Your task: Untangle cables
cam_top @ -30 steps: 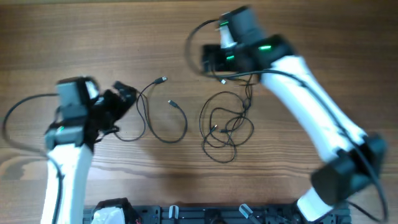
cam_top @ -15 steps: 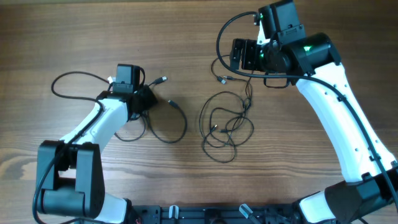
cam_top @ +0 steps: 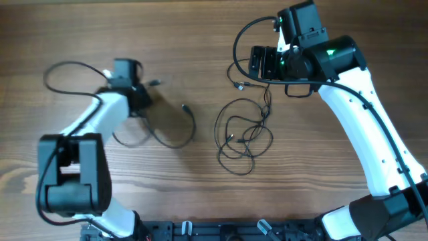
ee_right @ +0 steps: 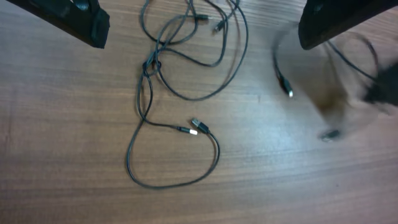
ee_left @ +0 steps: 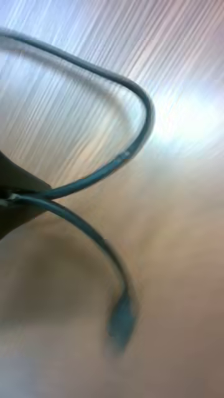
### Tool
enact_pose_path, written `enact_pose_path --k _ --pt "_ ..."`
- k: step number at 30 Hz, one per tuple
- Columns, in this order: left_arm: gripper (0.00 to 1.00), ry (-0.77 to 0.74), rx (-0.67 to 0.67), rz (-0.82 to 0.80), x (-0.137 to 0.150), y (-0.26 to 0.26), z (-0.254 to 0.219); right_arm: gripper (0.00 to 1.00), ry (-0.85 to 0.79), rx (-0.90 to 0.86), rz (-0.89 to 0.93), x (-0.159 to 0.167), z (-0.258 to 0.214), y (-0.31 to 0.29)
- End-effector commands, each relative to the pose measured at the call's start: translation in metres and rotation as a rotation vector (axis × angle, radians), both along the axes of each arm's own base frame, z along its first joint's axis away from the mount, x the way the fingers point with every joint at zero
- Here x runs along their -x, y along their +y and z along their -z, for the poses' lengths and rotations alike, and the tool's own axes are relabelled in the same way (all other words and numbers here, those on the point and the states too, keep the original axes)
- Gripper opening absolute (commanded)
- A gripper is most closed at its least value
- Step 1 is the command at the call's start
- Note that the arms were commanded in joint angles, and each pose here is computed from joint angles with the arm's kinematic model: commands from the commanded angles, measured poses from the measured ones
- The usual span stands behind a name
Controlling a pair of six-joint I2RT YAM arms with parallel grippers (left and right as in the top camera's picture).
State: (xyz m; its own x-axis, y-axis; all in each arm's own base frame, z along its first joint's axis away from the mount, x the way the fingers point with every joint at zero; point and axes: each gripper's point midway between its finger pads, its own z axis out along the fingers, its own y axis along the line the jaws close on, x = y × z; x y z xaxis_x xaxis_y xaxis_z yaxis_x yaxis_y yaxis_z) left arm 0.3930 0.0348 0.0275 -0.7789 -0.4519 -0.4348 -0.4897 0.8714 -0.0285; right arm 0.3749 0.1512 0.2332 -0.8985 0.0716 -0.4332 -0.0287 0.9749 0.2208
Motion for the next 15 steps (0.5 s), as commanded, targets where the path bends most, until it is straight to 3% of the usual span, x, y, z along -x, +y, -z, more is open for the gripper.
enact_pose_path --k 1,4,7,12,15 --pt "0.04 -0.269 -0.179 -0.231 -0.044 0.119 -0.127 1.00 0.025 0.013 0.004 0.003 0.008 -0.001" --pt "0.04 -0.367 -0.166 -0.354 -0.039 0.184 -0.166 1.00 0.022 0.011 0.004 0.002 0.008 -0.001" --pt "0.04 -0.428 -0.187 -0.465 -0.017 0.252 -0.174 1.00 0.026 -0.007 0.038 0.001 0.007 0.000" --pt "0.04 -0.379 -0.149 -0.534 0.007 0.300 -0.138 1.00 0.016 -0.016 0.048 -0.001 0.006 0.001" --pt "0.04 -0.383 -0.079 -0.512 -0.002 0.303 -0.114 1.00 0.020 -0.030 0.071 -0.002 0.006 0.001"
